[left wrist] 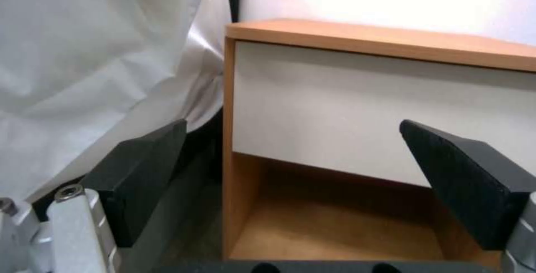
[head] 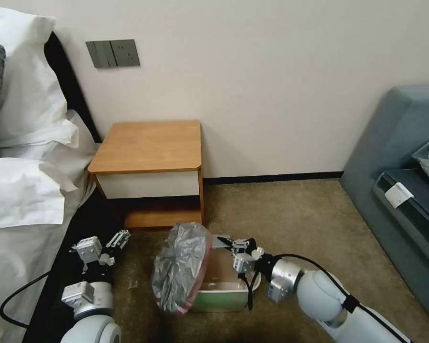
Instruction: Pick up the garbage bag from the table and place it over the trash can.
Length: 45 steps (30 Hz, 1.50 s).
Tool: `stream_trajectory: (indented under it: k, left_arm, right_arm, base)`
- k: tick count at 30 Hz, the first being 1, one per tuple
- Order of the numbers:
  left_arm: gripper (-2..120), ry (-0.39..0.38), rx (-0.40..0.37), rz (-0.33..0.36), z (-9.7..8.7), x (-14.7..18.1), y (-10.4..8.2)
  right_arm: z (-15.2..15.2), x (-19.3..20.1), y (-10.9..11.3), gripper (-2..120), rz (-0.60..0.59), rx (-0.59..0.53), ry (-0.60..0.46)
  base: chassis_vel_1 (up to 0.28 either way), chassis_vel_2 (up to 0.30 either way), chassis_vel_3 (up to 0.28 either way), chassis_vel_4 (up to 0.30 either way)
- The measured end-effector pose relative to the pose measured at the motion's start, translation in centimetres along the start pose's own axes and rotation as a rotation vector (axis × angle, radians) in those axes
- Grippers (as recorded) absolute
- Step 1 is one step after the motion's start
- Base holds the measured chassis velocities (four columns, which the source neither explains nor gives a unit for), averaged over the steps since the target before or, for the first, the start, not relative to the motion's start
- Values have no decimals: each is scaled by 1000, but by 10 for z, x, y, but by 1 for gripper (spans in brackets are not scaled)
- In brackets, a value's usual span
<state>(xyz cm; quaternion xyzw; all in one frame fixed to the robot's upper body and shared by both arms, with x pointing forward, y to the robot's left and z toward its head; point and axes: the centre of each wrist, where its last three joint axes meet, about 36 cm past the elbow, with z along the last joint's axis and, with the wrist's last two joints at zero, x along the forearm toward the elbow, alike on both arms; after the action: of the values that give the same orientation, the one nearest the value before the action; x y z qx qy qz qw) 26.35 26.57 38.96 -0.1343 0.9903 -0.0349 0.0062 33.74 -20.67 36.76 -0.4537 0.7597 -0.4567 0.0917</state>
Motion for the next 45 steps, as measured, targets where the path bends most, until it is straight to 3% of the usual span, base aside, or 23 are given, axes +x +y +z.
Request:
stream_trajectory:
  k: [9,11,12,15,16,19,20,27,29,31,32,33,34,36,42,43,45]
  left_arm:
    - [96,15,-14,7,9,1,-1]
    - [96,16,-14,9,10,1,-2]
    - [96,16,-14,11,11,-1,-3]
    - [96,16,-13,12,11,-1,-3]
    - [96,13,-11,13,11,-4,-4]
    - [96,12,-11,13,11,-4,-4]
    - [96,7,-9,14,12,-9,-5]
    - [96,11,-6,19,14,-14,-6]
    - [96,45,8,35,15,-14,-8]
    - [96,45,8,35,15,-14,-8]
    - [94,123,65,79,5,-8,-12]
    - [94,123,65,79,5,-8,-12]
    - [93,177,84,128,-2,-1,-13]
    - [93,212,86,161,-5,4,-13]
    - [92,228,85,201,-4,12,-9]
    - [92,226,95,258,-4,23,-5]
    - [92,233,91,297,-5,33,-5]
  right_arm:
    - [-7,8,7,0,-15,-10,-6]
    - [-7,9,6,4,-14,-12,-5]
    - [-6,12,5,12,-17,-18,-2]
    - [-6,13,4,14,-18,-20,0]
    - [-5,18,3,22,-22,-33,5]
    - [-5,19,3,22,-23,-35,6]
    - [-5,30,0,41,-34,-43,18]
    - [-6,51,-11,62,-37,-31,33]
    - [-5,71,-29,75,-18,-15,47]
    - [-5,71,-29,75,-18,-15,47]
    - [-8,83,-46,86,9,-10,44]
    - [-8,83,-46,86,9,-10,44]
    - [-13,90,-61,93,47,-8,39]
    - [-18,94,-73,97,92,-7,32]
    - [-23,96,-82,100,157,-29,24]
    - [-21,95,-82,100,206,-53,26]
    - [-19,94,-80,100,224,-68,27]
  base:
    - [0,0,0,0]
    - [0,0,0,0]
    - [0,0,0,0]
    - [0,0,0,0]
    - [0,0,0,0]
    - [0,0,0,0]
    - [0,0,0,0]
    - [0,0,0,0]
    - [0,0,0,0]
    - [0,0,0,0]
    - [0,0,0,0]
    - [0,0,0,0]
    - [0,0,0,0]
    - [0,0,0,0]
    - [0,0,0,0]
    - [0,0,0,0]
    - [0,0,0,0]
